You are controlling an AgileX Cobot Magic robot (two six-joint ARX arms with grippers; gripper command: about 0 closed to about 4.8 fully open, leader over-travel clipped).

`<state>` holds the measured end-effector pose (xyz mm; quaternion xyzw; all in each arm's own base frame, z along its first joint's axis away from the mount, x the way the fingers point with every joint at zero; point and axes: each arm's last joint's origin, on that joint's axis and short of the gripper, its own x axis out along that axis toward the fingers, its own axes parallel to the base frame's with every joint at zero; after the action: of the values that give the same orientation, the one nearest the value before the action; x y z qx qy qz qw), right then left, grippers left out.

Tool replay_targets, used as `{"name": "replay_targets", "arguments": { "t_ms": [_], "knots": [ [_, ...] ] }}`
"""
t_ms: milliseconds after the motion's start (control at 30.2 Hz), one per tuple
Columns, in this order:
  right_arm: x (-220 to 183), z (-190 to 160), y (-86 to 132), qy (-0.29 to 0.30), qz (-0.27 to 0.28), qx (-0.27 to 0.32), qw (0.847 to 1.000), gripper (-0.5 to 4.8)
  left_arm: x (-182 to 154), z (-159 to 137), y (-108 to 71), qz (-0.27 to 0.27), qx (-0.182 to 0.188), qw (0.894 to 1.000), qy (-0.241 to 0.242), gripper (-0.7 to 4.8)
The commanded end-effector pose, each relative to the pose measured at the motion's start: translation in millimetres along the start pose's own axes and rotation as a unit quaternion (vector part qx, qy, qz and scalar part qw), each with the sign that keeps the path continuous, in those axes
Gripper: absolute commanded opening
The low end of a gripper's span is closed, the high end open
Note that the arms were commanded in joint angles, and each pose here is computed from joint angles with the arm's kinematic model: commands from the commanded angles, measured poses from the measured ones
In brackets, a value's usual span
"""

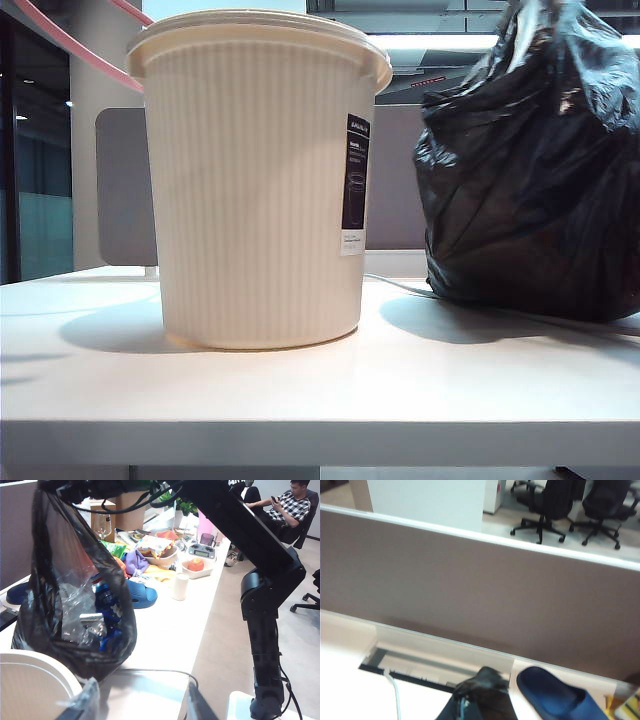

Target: Open the ring lid of the trash can, pull out the black garbage bag inside, and place it on the table.

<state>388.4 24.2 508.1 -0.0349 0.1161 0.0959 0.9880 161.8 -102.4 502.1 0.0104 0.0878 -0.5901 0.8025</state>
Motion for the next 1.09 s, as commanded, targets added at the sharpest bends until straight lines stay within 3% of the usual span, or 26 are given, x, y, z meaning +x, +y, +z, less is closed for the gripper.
{"name": "replay_targets", "arguments": {
  "t_ms": [33, 597, 663, 762, 928, 1094],
  "knots": [
    [3.2, -3.8, -0.4, 0.006, 0.001, -0.001, 1.000, -0.05, -0.8, -0.5, -1.1, -0.001, 0.000, 1.000, 0.002, 2.24],
    [15.7, -21.6, -0.7, 0.055, 0.006, 0.006, 0.998, 0.02, 6.9, -13.8, 5.7, -0.005, -0.021, 1.000, 0.021, 2.24],
    [19.0, -26.2, -0.8, 0.065, 0.007, 0.008, 0.998, 0.32, 6.9, -13.8, 5.6, -0.007, -0.021, 1.000, 0.021, 2.24],
    [25.0, -35.3, -0.9, 0.087, 0.007, 0.011, 0.996, 1.53, 6.8, -13.8, 5.2, -0.012, -0.022, 0.999, 0.020, 2.24],
    [25.9, -36.6, -1.0, 0.090, 0.007, 0.012, 0.996, 2.03, 6.8, -13.7, 5.0, -0.016, -0.022, 0.999, 0.020, 2.24],
    [24.4, -35.3, -0.9, 0.087, 0.005, 0.012, 0.996, 2.13, 6.8, -13.7, 5.0, -0.016, -0.022, 0.999, 0.020, 2.24]
  ]
}}
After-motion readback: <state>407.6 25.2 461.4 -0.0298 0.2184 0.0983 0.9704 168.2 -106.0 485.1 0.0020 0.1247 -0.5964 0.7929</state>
